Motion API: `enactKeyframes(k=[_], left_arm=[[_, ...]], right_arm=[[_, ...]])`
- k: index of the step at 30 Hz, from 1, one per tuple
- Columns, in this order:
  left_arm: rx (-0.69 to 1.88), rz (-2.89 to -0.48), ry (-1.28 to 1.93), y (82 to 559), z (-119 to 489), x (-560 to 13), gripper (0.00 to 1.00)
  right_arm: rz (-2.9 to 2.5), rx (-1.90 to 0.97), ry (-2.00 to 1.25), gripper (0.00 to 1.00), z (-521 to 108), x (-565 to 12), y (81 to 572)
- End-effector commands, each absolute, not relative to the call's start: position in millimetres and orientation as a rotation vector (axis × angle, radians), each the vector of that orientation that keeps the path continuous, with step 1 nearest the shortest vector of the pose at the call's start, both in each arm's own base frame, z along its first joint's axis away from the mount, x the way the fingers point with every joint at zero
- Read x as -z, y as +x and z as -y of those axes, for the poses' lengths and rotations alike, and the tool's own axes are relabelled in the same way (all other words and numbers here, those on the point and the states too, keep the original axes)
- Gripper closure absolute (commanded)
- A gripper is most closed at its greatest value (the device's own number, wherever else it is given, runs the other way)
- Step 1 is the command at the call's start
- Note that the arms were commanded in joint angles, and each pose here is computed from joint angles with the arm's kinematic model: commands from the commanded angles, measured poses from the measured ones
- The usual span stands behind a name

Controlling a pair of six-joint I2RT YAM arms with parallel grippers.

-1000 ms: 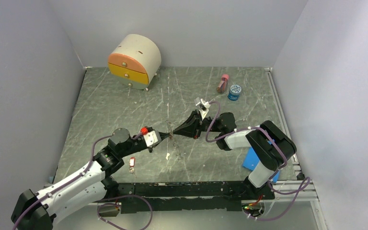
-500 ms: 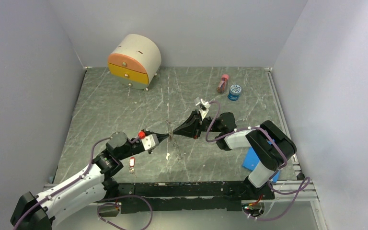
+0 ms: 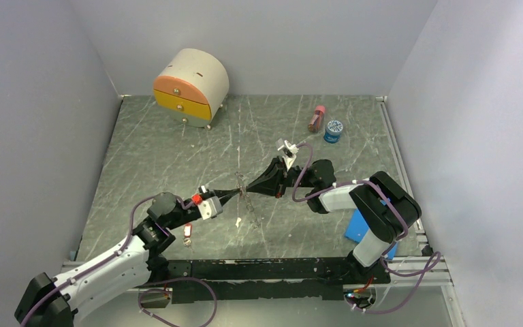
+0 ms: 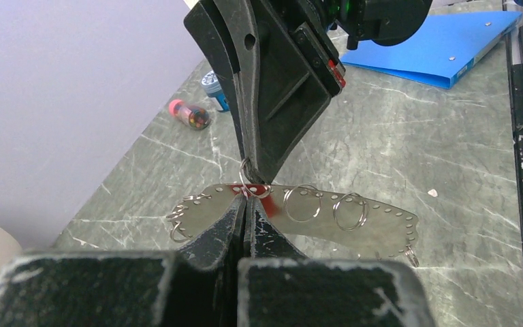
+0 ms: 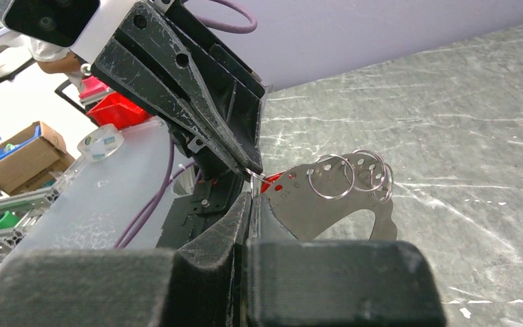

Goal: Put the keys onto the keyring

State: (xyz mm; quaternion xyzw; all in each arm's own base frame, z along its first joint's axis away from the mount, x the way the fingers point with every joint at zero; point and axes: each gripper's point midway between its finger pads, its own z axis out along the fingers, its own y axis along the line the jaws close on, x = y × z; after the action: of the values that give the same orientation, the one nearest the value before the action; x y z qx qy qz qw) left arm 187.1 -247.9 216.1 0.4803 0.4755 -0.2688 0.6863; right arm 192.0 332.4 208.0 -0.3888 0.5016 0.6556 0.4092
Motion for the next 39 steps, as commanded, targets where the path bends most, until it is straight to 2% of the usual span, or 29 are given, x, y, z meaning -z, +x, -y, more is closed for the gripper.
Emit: enactKeyframes(k=[1,39], left_arm=[[0.581,-0.962,1.064,187.1,251.4,-239.0,0.98],[0.638,-0.992,1.113,181.3,258.3,-219.5,0.98]], right_arm=[[-0.966,-1.574,-1.050,1.00,-326.8,-258.5,182.3],[-0.927,-1.563,-1.092,1.00,-325.8,-262.8,176.4]])
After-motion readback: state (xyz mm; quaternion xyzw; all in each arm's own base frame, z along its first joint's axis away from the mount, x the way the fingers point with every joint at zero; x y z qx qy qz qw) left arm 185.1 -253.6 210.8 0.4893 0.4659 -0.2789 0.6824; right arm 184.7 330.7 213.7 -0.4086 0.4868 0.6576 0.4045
